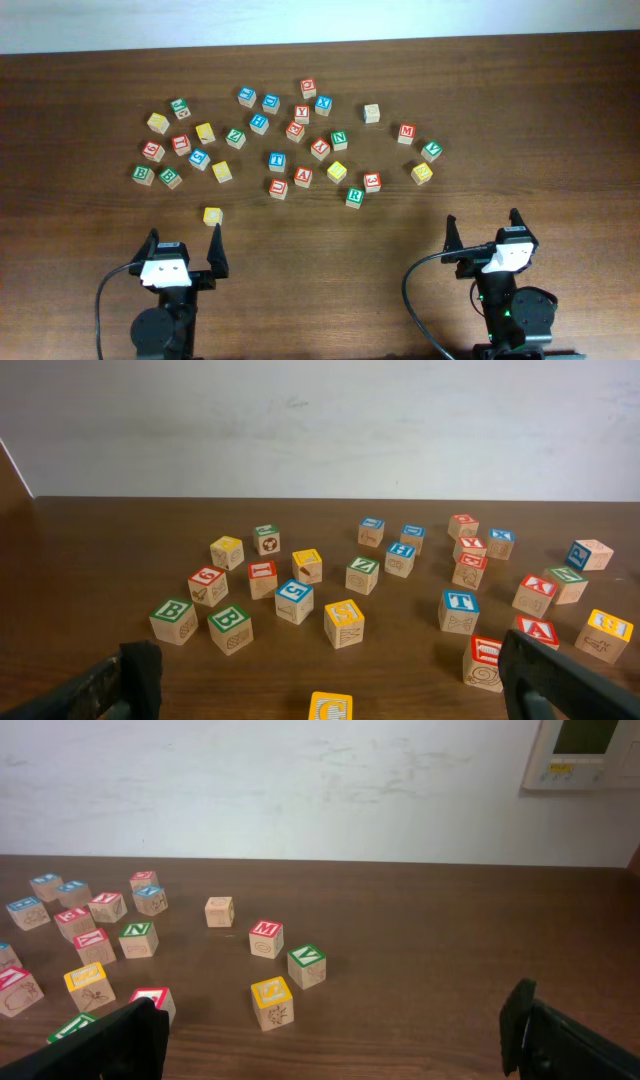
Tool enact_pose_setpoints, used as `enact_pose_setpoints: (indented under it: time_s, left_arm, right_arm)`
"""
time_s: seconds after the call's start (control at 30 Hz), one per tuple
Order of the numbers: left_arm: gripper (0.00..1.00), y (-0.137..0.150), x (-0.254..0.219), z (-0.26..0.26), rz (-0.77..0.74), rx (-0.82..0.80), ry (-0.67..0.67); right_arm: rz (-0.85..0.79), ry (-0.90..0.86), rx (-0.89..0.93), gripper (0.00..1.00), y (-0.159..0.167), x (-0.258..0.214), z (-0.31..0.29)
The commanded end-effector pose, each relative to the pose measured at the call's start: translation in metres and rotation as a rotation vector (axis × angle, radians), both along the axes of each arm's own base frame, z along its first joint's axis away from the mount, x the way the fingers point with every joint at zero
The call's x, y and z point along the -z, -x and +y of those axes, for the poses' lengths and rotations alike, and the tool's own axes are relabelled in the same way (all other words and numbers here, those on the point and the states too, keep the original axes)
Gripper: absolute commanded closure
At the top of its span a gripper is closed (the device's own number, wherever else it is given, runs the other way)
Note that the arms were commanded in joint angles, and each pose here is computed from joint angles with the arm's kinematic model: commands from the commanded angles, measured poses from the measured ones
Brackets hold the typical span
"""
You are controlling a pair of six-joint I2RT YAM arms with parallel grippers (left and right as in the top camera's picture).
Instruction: Spell out ICRA
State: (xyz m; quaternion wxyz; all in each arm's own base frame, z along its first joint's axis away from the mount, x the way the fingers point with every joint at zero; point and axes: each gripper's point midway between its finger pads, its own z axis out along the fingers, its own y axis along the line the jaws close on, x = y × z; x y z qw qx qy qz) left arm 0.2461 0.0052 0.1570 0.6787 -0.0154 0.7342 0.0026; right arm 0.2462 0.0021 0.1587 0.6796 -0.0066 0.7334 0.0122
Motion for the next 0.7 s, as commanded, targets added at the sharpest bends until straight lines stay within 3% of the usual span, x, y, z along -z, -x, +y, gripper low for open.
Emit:
enact_pose_setpoints:
  time_s: [0.0,0.3,0.37,0.43,0.47,0.53,0.67]
  left_arm:
    - [0.01,0.000,0.003,-0.001,0.010,0.008,-0.019]
    - [0.01,-0.001,-0.022,-0.009,-0.092,0.051,-0.017]
    - [0.01,0.007,-0.031,-0.055,-0.120,0.320,0.058]
    - [0.01,0.048,-0.036,-0.123,-0.112,0.789,0.107]
    - [0.01,0.061,-0.041,-0.135,-0.134,0.891,0.090]
    - [0.01,0.073,-0.063,-0.142,-0.252,0.959,0.023]
    - [0.01,0.123,-0.147,-0.144,-0.722,0.982,-0.190]
  right_arm:
    - [0.012,-0.010,0.016,0.02,-0.001,0.005,-0.003]
    - [0.012,-0.010,0.015,0.02,-0.001,0.005,-0.003]
    - [0.013,-0.010,0.015,0.01,-0.001,0.005,-0.003]
    - [0.013,-0.010,0.015,0.02,-0.001,0.005,-0.003]
    - [0.012,-0.010,0.015,0.02,-0.001,0.005,-0.003]
    - [0.013,-0.010,0.016,0.02,-0.001,0.005,-0.003]
    - [0.012,-0.010,0.015,0.02,-0.001,0.005,-0.003]
